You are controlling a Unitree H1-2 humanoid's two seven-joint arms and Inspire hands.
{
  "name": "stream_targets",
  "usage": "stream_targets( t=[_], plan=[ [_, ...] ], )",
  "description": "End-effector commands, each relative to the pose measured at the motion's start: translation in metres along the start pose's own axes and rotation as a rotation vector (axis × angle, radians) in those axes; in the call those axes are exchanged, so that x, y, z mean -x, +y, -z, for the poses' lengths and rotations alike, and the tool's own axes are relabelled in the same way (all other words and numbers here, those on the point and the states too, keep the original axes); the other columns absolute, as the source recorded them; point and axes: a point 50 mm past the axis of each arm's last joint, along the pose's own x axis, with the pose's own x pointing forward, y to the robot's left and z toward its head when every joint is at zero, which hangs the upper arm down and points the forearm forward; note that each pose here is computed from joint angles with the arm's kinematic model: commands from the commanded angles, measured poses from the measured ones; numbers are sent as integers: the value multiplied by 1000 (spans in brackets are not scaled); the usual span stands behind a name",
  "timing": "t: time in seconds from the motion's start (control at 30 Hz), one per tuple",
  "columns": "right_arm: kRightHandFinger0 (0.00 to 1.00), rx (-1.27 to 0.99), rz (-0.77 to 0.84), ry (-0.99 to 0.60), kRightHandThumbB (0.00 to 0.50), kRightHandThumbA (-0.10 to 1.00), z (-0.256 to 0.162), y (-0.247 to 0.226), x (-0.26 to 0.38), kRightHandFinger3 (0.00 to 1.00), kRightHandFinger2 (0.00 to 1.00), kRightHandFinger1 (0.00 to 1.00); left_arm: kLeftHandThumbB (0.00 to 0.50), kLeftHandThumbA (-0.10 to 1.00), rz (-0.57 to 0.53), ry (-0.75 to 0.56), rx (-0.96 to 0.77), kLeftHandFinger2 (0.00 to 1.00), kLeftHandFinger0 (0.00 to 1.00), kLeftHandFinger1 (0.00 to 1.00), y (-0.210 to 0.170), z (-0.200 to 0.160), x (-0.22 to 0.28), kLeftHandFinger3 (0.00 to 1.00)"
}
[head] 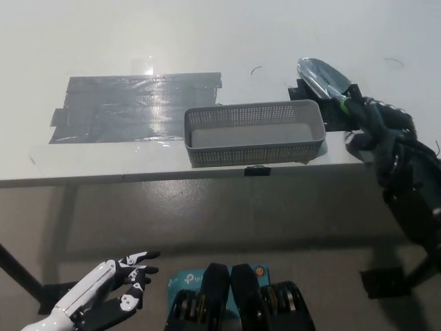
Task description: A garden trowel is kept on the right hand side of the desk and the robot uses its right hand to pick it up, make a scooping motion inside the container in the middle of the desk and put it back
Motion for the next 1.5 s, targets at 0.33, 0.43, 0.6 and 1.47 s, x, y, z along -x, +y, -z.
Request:
stream_targets(
  t=[0.33, 0.43, 0.6, 1.47],
  plan=[
    [1000, 143, 54, 42, 422, 457, 0, -75, -20, 1000, 1000, 1000, 350, 1000, -16, -124, -46, 934, 863, 871, 6, -20, 4, 1000],
    [1000, 126, 4, 95, 417, 430, 15, -69, -23, 1000, 1000, 1000, 358, 1000, -15, -138, -49, 930, 864, 874, 6, -21, 3, 1000],
    [1000, 129, -63, 145, 419, 425, 28, -46, -25, 1000, 1000, 1000, 420, 1000, -6, -141, -55, 940, 851, 883, 6, -24, 3, 1000],
    [1000, 147, -119, -31, 389, 425, -9, -56, -21, 1000, 1000, 1000, 500, 1000, 5, -163, -53, 930, 849, 899, 7, -27, -2, 958]
  ],
)
